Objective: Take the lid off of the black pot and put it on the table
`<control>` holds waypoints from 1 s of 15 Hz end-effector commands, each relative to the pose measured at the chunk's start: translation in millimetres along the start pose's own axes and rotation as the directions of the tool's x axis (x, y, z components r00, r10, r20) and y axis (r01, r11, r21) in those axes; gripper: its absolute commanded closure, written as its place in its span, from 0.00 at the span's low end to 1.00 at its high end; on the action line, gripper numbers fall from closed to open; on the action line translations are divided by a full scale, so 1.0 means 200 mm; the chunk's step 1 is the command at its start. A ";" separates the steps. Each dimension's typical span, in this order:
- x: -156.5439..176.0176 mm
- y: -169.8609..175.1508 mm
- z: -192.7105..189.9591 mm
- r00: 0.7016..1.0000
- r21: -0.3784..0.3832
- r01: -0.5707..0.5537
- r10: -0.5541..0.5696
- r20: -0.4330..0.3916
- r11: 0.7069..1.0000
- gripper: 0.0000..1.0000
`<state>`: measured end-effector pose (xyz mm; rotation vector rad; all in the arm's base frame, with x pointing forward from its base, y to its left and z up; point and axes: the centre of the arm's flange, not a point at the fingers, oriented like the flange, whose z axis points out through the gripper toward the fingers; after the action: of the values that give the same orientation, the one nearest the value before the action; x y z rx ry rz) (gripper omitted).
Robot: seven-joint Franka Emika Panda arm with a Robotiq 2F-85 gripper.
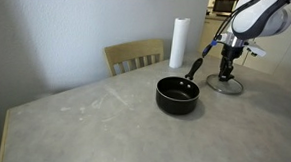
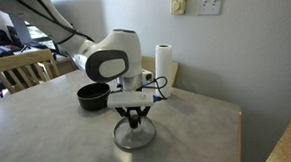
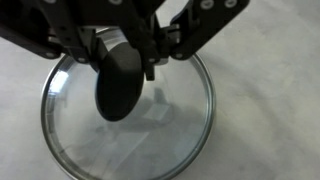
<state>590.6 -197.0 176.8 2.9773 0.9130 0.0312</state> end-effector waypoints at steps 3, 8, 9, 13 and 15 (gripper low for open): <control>0.03 -0.03 -0.01 0.999 0.003 -0.022 0.022 -0.028 1.000 0.38; 0.08 -0.12 -0.11 0.996 -0.010 -0.079 0.078 -0.036 0.997 0.09; 0.09 -0.14 -0.15 0.995 -0.011 -0.091 0.091 -0.039 0.996 0.03; 0.17 -0.24 -0.41 0.989 -0.017 -0.133 0.131 -0.062 0.991 0.00; 0.22 -0.30 -0.57 0.987 -0.012 -0.150 0.149 -0.059 0.989 0.00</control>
<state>606.2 -143.7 243.6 3.0127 0.7260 0.1416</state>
